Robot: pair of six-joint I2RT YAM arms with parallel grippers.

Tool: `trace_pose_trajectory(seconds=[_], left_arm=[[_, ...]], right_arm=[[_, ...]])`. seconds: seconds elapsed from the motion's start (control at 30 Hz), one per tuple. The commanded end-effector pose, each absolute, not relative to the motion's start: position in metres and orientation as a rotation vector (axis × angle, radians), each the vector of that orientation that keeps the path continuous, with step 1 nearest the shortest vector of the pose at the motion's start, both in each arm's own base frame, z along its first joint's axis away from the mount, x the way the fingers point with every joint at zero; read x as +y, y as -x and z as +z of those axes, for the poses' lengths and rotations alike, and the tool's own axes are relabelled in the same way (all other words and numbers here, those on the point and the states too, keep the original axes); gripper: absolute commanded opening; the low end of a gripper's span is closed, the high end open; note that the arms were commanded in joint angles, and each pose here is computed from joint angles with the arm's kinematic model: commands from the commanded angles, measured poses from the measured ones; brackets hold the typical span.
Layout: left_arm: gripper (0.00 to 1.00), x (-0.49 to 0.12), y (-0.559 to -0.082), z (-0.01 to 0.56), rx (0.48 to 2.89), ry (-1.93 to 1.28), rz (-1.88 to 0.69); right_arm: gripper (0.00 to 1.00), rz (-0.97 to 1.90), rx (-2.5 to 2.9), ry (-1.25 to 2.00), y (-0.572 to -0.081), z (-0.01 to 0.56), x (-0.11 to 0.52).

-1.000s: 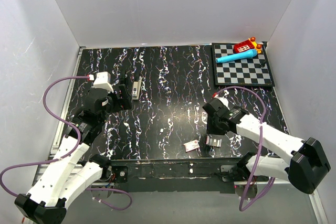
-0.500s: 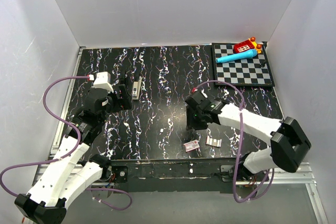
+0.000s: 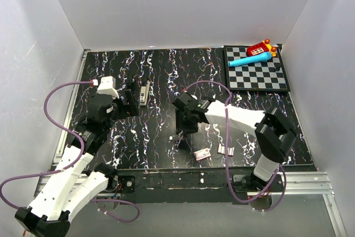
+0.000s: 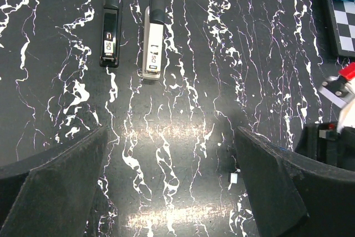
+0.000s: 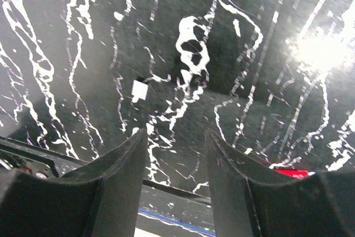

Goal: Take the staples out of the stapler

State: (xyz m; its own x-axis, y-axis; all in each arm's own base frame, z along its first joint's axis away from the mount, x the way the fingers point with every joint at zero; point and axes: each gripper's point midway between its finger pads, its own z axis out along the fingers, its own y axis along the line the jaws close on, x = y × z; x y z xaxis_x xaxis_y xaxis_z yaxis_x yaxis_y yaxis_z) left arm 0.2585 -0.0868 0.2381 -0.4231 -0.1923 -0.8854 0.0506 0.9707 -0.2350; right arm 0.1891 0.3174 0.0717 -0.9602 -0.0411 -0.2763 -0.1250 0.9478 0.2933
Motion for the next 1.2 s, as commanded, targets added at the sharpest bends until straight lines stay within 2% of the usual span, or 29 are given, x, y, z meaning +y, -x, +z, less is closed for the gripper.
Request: trace_pose_trajectory(seconds=[0.0, 0.83, 1.17], left_arm=[[0.98, -0.087, -0.256, 0.238, 1.984, 0.089, -0.273], [0.98, -0.089, -0.251, 0.244, 1.963, 0.08, -0.31], [0.98, -0.089, -0.25, 0.246, 1.958, 0.079, -0.315]], right_arm=[[0.55, 0.507, 2.82, 0.102, -0.199, 0.081, 0.346], [0.57, 0.283, 2.946, 0.078, -0.187, 0.039, 0.371], [0.53, 0.243, 2.962, 0.06, -0.188, 0.031, 0.374]])
